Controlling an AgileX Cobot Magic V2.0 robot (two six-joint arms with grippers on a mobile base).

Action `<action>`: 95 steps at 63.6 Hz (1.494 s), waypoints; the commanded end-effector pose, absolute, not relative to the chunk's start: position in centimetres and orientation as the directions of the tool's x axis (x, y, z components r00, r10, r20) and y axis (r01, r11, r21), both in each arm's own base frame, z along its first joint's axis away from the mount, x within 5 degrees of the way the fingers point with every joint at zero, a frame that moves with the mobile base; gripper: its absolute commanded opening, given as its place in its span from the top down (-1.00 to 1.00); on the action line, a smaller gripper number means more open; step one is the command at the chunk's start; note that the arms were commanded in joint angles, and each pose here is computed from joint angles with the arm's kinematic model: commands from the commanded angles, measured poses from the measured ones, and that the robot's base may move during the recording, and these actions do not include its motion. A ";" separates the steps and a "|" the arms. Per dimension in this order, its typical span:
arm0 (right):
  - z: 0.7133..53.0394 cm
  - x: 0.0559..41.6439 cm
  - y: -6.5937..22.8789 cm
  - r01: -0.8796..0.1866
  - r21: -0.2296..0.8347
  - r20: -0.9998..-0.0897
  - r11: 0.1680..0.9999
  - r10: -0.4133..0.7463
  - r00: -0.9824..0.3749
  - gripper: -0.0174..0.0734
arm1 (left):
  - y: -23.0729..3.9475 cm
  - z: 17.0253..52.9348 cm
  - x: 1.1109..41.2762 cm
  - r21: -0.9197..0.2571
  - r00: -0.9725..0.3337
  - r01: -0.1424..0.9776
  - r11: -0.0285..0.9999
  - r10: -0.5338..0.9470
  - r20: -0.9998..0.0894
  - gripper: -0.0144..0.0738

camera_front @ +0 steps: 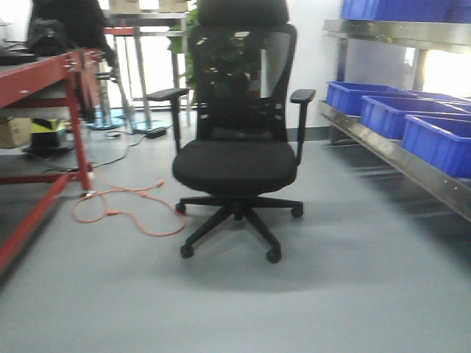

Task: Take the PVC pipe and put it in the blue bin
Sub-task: 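Drive the base up to the shelf of blue bins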

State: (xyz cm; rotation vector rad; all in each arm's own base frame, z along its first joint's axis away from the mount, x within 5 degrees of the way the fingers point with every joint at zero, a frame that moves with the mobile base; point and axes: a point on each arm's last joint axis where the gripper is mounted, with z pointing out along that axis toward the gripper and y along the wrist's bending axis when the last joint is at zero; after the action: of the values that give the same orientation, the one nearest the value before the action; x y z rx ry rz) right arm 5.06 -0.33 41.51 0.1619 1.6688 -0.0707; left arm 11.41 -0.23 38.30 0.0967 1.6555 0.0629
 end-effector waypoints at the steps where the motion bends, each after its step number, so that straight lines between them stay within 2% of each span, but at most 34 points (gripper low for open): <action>1: 41.9 4.9 -0.3 0.152 0.042 -0.997 0.988 0.052 -0.065 0.99 | -0.2 38.6 11.3 0.093 -0.051 0.024 0.995 0.094 -0.994 0.92; 95: 41.9 4.9 -0.3 0.152 0.042 -0.997 0.988 0.052 -0.065 0.99 | -0.2 38.6 11.3 0.093 -0.051 0.024 0.995 0.094 -0.994 0.92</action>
State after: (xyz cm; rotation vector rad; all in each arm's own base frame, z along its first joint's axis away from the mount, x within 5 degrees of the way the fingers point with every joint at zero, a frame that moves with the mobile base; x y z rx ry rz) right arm 5.06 -0.33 41.51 0.1619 1.6688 -0.0707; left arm 11.41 -0.23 38.31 0.0966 1.6535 0.0629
